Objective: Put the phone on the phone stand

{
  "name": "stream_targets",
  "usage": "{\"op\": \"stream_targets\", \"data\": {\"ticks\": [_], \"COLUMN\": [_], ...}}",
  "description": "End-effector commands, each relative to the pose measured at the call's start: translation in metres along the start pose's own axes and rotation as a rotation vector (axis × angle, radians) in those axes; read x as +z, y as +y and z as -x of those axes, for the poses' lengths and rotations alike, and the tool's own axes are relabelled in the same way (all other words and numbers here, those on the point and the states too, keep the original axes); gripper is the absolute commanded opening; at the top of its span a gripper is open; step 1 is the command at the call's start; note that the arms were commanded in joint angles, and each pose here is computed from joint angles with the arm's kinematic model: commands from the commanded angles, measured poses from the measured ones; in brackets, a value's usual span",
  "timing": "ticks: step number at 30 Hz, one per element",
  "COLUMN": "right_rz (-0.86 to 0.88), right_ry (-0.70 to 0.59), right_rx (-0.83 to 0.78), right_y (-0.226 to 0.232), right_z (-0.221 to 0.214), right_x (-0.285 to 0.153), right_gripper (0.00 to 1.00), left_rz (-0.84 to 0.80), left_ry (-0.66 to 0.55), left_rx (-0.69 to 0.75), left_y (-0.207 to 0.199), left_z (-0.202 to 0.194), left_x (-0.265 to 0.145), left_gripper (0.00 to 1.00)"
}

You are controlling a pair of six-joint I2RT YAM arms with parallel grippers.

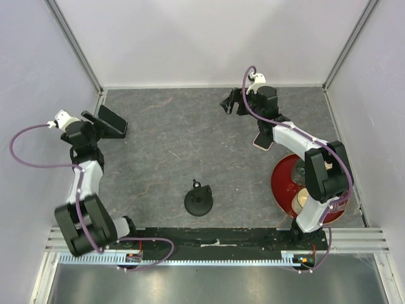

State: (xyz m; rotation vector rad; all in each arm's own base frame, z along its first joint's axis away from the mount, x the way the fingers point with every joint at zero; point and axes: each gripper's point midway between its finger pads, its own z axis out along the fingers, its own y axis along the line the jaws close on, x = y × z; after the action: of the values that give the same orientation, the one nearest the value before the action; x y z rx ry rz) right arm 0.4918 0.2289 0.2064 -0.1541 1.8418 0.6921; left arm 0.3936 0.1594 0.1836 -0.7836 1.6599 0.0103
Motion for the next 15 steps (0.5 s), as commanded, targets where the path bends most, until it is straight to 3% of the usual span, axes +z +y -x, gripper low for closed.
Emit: {"op": "stream_targets", "data": {"ticks": [1, 8, 11, 12, 15], "right_rz": [-0.016, -0.085, -0.088, -0.089, -0.122], "right_ry": [-0.063, -0.101, -0.065, -0.056, -0.012], "right_rx": [-0.031, -0.082, -0.086, -0.084, -0.093], "right_y": [0.001, -0.008, -0.012, -0.013, -0.024], "right_z": [0.020, 0.030, 0.022, 0.019, 0.003], "right_x": [-0.006, -0.023, -0.017, -0.015, -0.013], "right_gripper": [0.98, 0.98, 0.98, 0.98, 0.98], "left_rz": [0.249, 0.098, -0.074, -0.203, -0.397], "left_ry": [-0.035, -0.114, -0.093, -0.062, 0.062], "left_rx": [-0.127, -0.091, -0.002, 0.043, 0.222], "left_y": [0.014, -0.035, -0.090, -0.131, -0.197], "left_z": [0.013, 0.039, 0.039, 0.033, -0.008], "left_x": [-0.052, -0.105, -0.109, -0.119, -0.118], "left_gripper": [0.90, 0.89, 0.87, 0.86, 0.86]}}
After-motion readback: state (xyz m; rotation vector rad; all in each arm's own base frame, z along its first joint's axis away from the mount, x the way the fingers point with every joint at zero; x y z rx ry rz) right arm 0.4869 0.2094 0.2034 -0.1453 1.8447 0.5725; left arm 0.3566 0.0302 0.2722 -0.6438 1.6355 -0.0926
